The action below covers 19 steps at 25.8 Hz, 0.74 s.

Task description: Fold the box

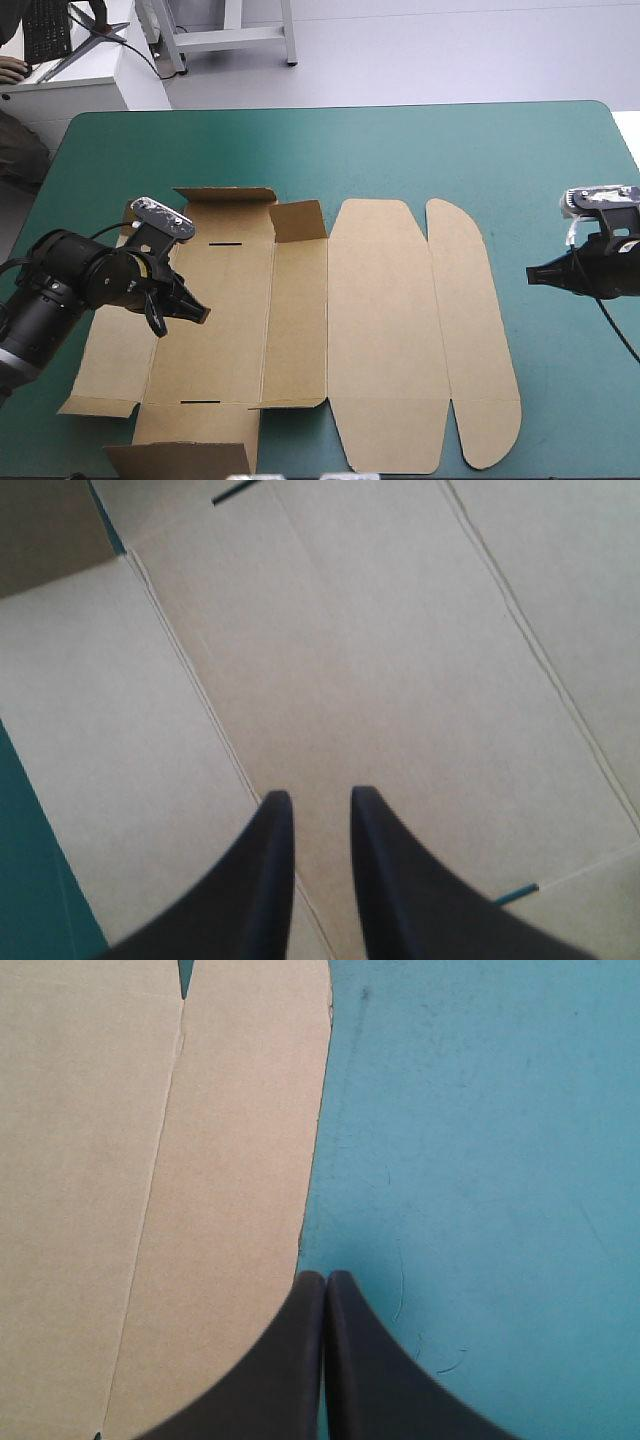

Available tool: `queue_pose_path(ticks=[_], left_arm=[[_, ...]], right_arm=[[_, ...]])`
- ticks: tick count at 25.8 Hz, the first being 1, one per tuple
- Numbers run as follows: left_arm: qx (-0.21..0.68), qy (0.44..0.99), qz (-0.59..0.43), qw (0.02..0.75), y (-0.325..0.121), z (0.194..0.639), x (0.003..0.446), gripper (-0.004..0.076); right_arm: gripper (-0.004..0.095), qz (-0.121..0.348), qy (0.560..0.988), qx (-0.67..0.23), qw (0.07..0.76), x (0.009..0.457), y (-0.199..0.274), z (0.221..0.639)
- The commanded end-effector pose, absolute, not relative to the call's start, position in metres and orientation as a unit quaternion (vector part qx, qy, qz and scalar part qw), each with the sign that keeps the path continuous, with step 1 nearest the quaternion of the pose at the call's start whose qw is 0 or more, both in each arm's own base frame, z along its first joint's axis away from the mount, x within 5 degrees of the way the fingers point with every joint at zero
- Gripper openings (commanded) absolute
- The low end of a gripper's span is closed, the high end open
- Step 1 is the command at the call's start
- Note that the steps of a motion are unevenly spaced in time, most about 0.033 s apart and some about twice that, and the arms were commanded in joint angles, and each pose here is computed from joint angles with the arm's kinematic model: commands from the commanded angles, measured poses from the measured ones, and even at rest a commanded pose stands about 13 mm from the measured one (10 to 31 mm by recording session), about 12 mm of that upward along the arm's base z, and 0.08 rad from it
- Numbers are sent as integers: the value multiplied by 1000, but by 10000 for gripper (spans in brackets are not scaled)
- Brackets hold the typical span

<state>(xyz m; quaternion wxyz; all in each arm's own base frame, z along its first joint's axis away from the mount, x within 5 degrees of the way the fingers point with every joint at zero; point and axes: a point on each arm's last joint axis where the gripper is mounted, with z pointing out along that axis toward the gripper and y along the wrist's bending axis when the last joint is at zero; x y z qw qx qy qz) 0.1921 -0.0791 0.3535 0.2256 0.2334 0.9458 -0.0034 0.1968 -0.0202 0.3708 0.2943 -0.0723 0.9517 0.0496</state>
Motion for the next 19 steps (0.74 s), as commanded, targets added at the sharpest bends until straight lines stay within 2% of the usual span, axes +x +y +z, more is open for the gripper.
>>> queue_pose_path(ticks=[1, 3, 14, 19], left_arm=[[249, 939, -22, 235, -85, 360, 195, 270], [269, 931, -44, 241, -92, 358, 199, 300], [278, 937, -8, 209, -99, 343, 226, 309], [279, 939, -7, 201, -100, 340, 228, 374]], right_arm=[[-19, 47, 939, -73, 332, 195, -19, 384], [-20, 55, 939, -72, 332, 195, -18, 384], [-20, 59, 938, -71, 333, 195, -17, 384], [-20, 59, 938, -72, 334, 195, -17, 384]])
